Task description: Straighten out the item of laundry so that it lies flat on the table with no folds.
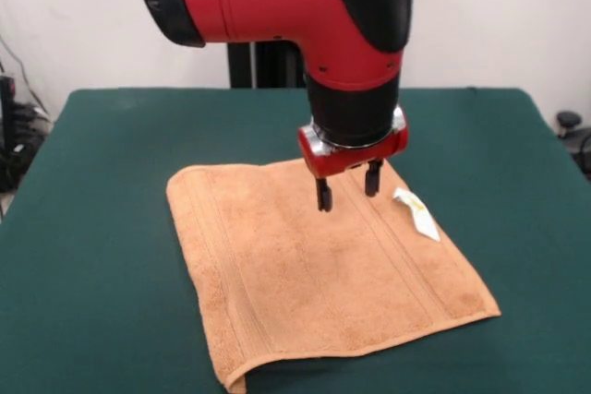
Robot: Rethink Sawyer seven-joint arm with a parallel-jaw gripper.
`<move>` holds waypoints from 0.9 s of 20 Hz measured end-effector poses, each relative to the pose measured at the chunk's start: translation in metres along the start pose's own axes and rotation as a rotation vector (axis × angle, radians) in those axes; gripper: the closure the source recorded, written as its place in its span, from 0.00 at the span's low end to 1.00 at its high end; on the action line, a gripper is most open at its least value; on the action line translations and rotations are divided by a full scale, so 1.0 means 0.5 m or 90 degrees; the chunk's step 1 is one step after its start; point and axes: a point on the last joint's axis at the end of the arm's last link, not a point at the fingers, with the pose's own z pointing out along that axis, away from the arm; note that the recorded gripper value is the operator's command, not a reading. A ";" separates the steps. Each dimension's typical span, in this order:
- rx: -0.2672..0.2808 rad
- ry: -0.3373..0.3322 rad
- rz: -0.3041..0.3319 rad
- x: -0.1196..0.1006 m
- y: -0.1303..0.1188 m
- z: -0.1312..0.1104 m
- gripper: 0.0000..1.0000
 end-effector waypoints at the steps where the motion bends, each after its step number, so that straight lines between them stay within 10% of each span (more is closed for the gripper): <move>1: 0.003 -0.002 0.000 0.001 0.003 0.006 0.00; 18: 0.115 -0.028 -0.015 0.000 0.162 0.157 0.00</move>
